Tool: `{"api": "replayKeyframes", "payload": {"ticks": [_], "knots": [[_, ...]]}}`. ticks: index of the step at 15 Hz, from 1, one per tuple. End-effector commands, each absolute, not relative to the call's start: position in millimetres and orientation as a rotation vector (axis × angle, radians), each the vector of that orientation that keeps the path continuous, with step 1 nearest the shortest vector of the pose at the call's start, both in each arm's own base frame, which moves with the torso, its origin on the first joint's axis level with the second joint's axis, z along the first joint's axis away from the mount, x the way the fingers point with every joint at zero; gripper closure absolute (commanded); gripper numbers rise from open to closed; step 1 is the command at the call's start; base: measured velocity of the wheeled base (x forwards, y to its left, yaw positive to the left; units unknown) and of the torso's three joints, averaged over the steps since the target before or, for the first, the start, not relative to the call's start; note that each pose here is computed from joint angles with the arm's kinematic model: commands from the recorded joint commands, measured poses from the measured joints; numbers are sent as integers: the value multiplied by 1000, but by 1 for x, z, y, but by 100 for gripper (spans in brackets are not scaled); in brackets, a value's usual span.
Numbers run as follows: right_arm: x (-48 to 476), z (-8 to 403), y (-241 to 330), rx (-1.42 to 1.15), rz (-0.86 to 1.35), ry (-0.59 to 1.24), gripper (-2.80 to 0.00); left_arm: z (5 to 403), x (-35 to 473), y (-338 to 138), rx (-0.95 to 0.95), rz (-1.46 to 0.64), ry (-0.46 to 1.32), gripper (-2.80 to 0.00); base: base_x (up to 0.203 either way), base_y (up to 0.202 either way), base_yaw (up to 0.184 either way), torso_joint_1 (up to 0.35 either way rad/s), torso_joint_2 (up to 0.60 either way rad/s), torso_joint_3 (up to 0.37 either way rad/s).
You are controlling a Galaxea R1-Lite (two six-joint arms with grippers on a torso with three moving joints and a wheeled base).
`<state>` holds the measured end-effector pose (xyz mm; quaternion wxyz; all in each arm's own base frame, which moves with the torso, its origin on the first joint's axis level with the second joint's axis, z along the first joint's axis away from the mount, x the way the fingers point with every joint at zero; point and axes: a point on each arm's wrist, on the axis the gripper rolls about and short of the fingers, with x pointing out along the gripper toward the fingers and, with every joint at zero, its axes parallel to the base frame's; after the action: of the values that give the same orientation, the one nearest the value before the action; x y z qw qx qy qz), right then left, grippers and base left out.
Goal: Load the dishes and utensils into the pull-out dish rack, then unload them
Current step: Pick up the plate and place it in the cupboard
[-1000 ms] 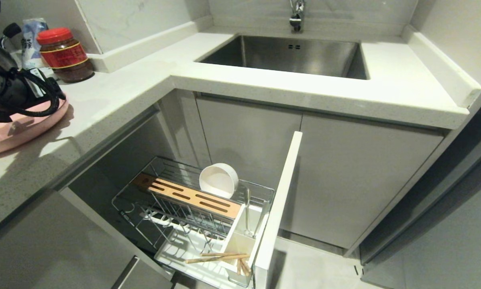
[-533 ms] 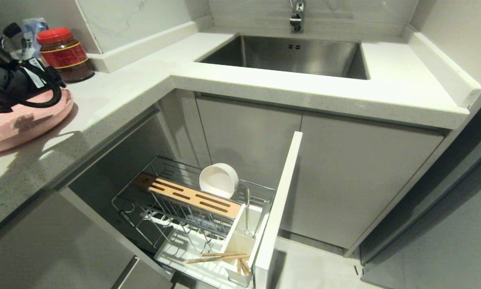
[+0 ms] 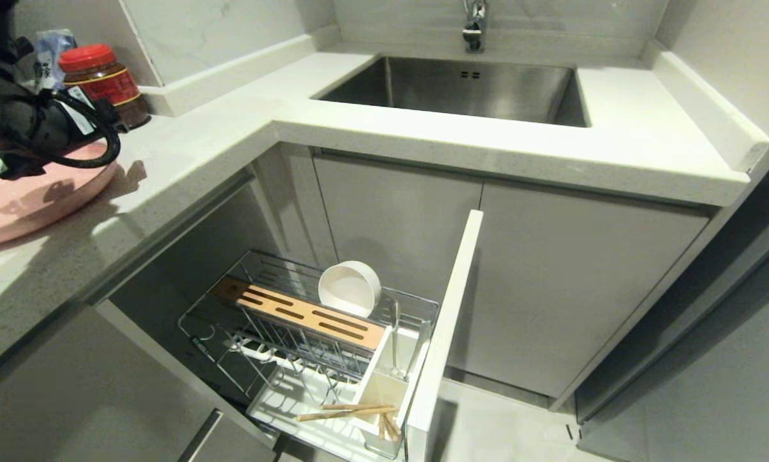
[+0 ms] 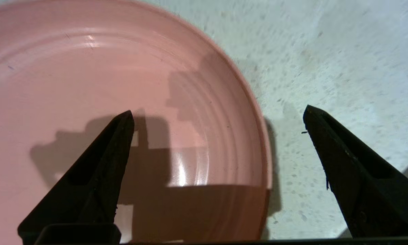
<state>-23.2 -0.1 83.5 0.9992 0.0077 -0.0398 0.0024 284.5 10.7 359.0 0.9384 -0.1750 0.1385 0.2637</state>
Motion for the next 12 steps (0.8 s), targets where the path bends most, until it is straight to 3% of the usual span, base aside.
{"api": "replayKeyframes", "payload": {"ticks": [1,12], "knots": [[-21,76,0,15,5,-54,0,349,296,9,-350,546,317,-280,0,0,0,0,0,0],[-21,76,0,15,5,-54,0,341,300,11,-331,557,341,-280,0,0,0,0,0,0]]}}
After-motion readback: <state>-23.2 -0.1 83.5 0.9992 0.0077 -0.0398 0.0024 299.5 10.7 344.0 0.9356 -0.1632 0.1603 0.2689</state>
